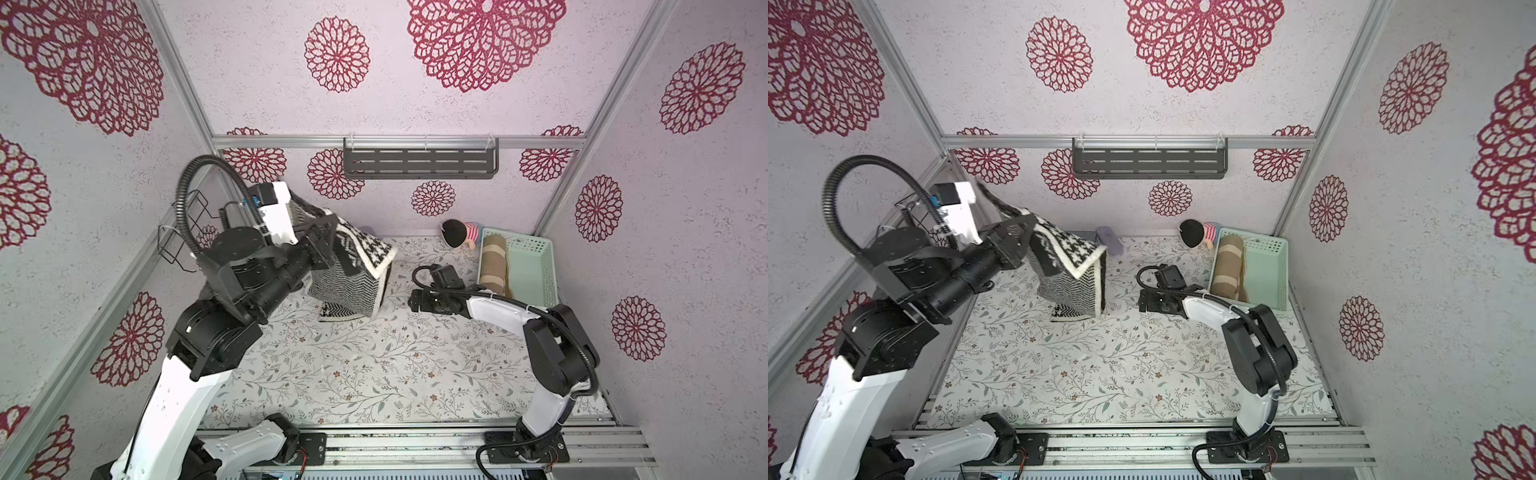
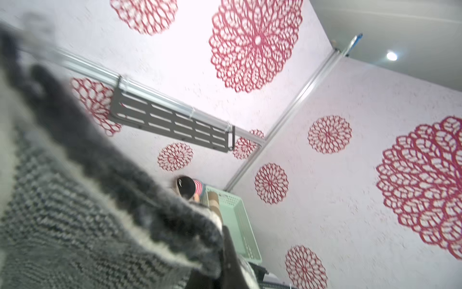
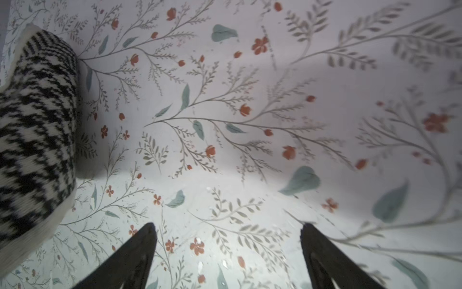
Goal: Roll up the scarf and place it into the basket
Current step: Flatten out the scarf at the center of the board.
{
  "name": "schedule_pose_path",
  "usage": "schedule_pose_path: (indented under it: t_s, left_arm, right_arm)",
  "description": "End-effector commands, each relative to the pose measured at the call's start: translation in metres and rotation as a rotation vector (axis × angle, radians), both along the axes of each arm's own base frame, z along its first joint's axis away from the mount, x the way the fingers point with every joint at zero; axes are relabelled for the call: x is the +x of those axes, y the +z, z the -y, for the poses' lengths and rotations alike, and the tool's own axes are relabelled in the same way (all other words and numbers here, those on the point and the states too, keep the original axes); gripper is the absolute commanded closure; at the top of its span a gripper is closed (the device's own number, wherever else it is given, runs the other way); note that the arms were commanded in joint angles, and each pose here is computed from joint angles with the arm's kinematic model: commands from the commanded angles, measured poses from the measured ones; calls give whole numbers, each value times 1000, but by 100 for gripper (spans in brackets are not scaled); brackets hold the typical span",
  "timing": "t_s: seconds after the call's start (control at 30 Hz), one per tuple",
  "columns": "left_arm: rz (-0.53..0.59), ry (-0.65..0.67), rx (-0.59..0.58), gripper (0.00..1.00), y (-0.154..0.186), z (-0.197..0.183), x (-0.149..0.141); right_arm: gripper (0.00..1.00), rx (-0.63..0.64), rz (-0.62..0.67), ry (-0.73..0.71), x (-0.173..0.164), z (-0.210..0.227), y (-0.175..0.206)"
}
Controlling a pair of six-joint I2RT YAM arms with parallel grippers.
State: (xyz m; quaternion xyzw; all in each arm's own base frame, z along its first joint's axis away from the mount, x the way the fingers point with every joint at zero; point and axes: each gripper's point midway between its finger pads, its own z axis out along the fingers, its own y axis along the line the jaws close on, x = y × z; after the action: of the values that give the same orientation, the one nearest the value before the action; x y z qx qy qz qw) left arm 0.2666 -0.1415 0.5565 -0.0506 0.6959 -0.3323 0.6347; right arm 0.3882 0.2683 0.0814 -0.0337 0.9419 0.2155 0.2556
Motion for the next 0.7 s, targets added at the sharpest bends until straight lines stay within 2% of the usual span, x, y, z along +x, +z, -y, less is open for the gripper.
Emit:
schedule_pose_path:
  t_s: [0.0,0.13,0.33,0.67]
  left_arm:
    - [103,154,18,100,32,-35,5]
    - [152,203,23,100,55,-48,15]
    - [195,178,40,100,74,-36,32]
    - [201,172,70,100,78,-29,46]
  right_arm:
    - [11,77,30,27,4,-35,13]
    - [16,157,77,90,-10,-66,9]
    - [16,228,223,174,-45,-109,11]
    - [17,299,373,318,-129,-127,17]
